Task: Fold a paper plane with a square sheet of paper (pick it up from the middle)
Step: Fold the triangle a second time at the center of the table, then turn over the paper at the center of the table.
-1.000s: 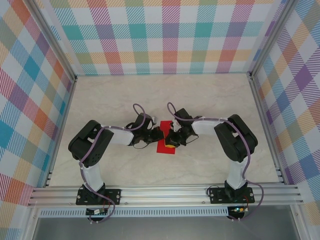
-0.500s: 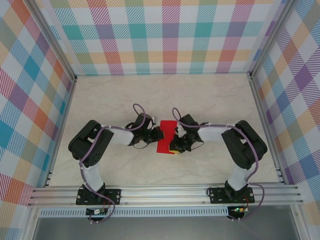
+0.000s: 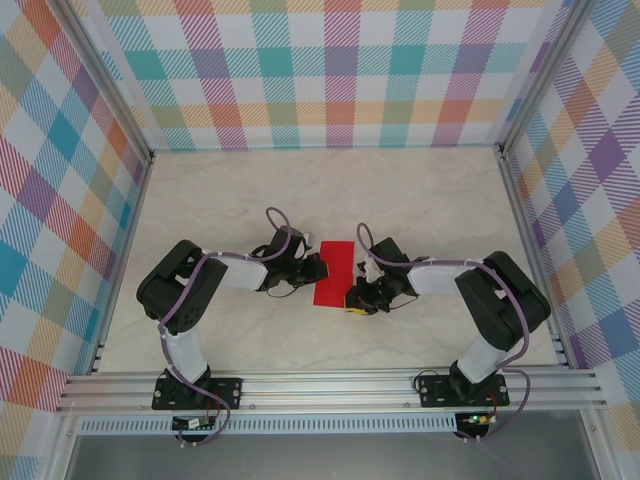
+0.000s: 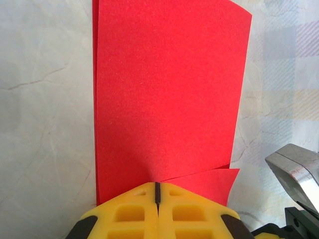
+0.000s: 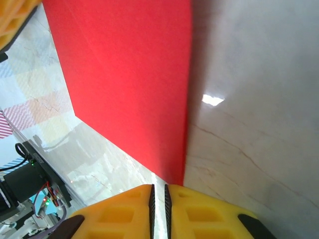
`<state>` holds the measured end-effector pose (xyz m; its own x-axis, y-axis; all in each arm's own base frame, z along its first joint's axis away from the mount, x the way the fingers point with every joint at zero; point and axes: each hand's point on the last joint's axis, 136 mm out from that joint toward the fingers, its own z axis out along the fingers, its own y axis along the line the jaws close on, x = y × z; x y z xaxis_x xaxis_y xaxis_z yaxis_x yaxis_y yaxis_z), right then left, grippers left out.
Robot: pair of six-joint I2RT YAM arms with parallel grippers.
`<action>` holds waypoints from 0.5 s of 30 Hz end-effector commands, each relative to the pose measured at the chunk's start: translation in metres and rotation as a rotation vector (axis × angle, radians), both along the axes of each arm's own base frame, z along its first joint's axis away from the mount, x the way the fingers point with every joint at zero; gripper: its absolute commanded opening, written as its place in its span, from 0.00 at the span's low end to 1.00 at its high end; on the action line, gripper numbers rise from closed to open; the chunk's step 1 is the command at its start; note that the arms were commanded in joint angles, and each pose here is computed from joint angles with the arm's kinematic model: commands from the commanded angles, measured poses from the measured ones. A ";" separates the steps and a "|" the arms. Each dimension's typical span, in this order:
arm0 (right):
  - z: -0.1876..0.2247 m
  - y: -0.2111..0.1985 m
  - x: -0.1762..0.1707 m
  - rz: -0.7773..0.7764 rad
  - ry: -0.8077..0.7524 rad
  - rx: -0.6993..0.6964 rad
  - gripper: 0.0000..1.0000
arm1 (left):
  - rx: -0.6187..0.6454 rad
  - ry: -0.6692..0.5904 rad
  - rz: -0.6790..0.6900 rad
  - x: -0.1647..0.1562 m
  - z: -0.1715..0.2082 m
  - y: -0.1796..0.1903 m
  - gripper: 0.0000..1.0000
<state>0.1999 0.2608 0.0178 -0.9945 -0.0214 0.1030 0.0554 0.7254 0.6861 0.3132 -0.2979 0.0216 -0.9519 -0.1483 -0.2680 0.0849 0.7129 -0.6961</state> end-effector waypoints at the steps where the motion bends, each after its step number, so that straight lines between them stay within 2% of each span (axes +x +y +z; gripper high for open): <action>1: 0.011 -0.005 0.001 -0.028 -0.007 0.009 0.20 | 0.070 0.053 0.016 -0.009 -0.021 0.010 0.00; 3: 0.019 -0.009 0.015 -0.053 -0.061 -0.024 0.24 | 0.050 0.050 0.015 -0.008 -0.017 0.008 0.00; 8: 0.024 -0.022 0.052 -0.120 -0.156 -0.167 0.44 | 0.016 0.037 0.013 -0.005 -0.005 0.001 0.01; 15: 0.014 -0.010 0.074 -0.144 -0.129 -0.171 0.46 | 0.017 0.033 0.009 -0.004 -0.002 0.000 0.01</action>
